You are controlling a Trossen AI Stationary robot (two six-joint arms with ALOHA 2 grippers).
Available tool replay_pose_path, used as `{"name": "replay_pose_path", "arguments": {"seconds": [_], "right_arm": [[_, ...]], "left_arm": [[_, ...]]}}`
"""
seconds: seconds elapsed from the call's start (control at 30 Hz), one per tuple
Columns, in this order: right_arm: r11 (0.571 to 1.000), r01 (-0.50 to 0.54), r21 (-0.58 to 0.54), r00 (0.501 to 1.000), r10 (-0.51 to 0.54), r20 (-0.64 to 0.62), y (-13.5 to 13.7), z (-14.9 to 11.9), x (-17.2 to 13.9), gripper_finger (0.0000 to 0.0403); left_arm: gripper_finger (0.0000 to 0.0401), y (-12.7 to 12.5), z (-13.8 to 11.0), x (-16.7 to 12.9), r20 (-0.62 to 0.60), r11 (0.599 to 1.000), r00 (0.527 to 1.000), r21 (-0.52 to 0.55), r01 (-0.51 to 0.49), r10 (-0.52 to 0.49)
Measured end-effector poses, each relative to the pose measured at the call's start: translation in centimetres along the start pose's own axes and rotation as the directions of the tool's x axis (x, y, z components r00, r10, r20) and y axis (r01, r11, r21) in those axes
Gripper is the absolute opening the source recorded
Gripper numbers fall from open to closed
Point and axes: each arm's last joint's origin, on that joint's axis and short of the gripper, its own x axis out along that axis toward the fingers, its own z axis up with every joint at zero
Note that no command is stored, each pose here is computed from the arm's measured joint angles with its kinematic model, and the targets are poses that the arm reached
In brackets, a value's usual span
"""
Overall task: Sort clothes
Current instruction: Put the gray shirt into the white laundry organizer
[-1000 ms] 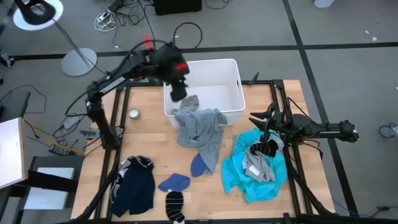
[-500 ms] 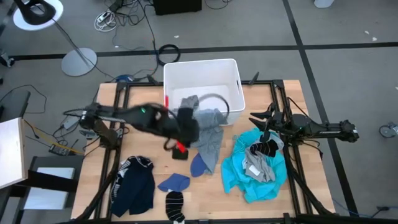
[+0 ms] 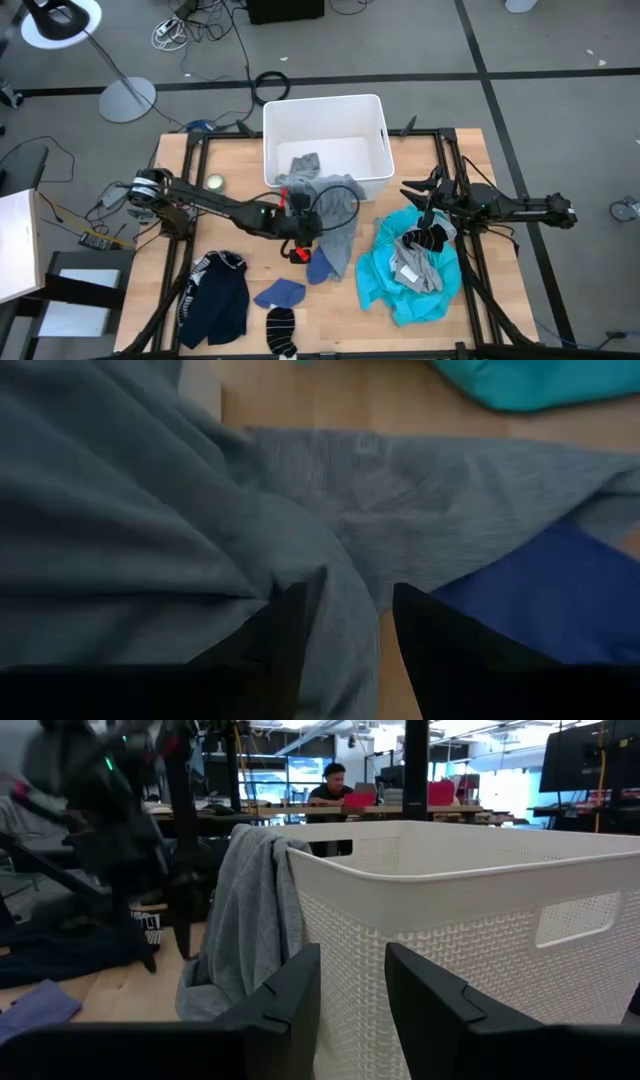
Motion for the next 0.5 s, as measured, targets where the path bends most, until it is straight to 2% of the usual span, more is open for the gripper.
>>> {"name": "replay_pose_path", "arguments": {"seconds": [0.17, 0.33, 0.4, 0.5], "right_arm": [[1.000, 0.000, 0.000, 1.000, 0.000, 0.000, 0.0, 0.0, 0.0, 0.0116], [1.000, 0.000, 0.000, 1.000, 0.000, 0.000, 0.0, 0.0, 0.0, 0.0116], [1.000, 0.000, 0.000, 1.000, 0.000, 0.000, 0.0, 0.0, 0.0, 0.0116], [1.000, 0.000, 0.000, 1.000, 0.000, 0.000, 0.0, 0.0, 0.0, 0.0116]], "left_arm": [[0.0156, -0.3, -3.0, 2.0, 0.058, 1.000, 0.998, -0.026, -0.003, 0.004], [0.0151, -0.2, -5.1, 2.9, 0.032, 0.999, 0.999, -0.038, -0.005, 0.006], [0.0124, -0.1, -5.7, 3.0, -0.006, 0.997, 0.999, -0.075, -0.032, 0.032], [0.0040, 0.1, -6.2, 3.0, -0.050, 0.996, 0.998, -0.087, -0.034, 0.029]]}}
